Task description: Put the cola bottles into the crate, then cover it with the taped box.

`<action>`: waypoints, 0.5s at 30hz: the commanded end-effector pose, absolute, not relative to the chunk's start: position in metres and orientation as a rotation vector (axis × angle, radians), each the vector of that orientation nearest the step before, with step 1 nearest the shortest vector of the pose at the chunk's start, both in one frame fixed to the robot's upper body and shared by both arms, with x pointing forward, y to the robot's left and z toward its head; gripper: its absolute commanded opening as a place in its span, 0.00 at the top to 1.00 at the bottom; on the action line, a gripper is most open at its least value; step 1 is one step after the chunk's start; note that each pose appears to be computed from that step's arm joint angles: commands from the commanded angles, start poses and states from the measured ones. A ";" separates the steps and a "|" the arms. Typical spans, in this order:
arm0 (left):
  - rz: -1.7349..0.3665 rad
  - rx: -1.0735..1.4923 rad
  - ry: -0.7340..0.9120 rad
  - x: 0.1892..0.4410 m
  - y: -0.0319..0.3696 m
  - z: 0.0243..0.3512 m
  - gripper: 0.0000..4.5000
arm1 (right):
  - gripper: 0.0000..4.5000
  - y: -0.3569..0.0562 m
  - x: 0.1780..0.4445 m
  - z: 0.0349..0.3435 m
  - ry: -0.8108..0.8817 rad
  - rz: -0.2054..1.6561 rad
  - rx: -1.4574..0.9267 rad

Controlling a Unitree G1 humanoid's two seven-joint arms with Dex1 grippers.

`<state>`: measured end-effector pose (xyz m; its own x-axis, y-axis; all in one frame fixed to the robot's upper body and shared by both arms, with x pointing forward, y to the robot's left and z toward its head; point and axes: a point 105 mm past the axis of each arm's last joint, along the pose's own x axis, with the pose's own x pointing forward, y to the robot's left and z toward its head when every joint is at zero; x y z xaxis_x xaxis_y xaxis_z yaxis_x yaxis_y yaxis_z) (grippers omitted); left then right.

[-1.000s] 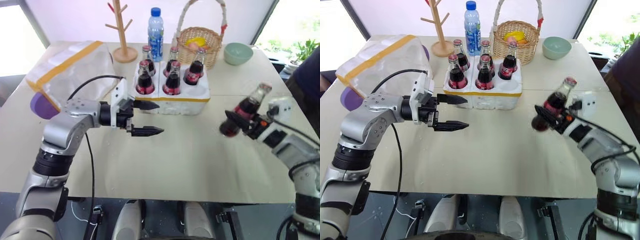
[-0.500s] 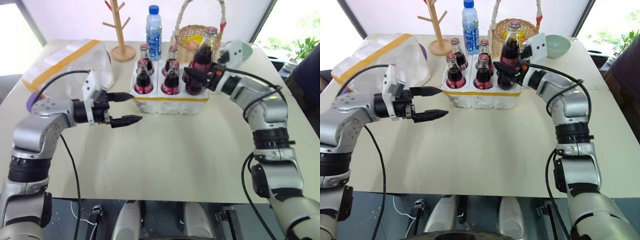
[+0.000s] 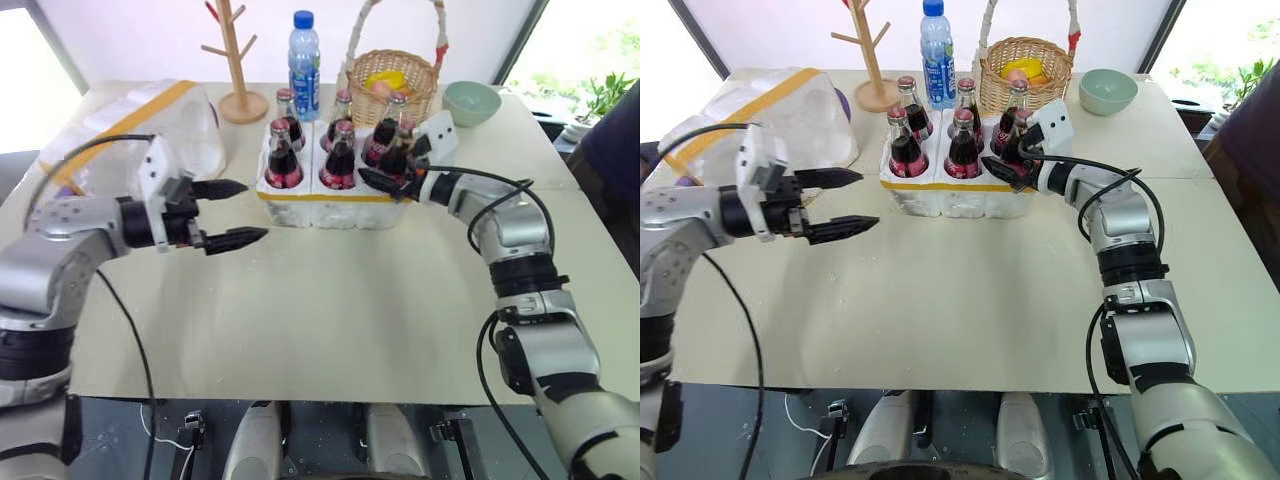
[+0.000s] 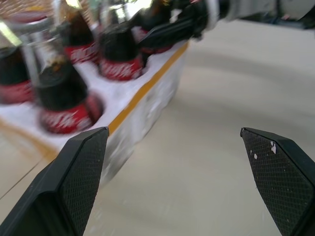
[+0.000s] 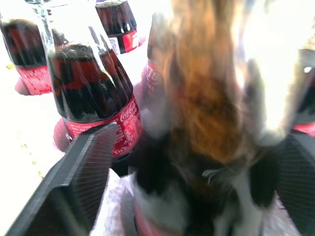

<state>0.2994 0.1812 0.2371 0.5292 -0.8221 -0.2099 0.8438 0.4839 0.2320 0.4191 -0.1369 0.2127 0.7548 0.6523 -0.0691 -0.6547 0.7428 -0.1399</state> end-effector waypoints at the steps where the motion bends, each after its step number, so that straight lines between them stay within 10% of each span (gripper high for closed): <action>1: -0.929 0.387 0.076 0.283 0.217 0.263 0.00 | 0.02 -0.156 0.396 0.255 -0.080 0.753 -0.183; 15: -0.449 0.476 0.411 0.268 0.395 0.267 0.00 | 0.02 -0.176 0.282 0.337 -0.134 1.065 -0.422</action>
<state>0.2677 0.3869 0.2584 0.8126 -0.3472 -0.4682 0.5140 0.8056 0.2946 0.2923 -0.1786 0.3233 0.5025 0.8562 -0.1200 -0.8290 0.4378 -0.3479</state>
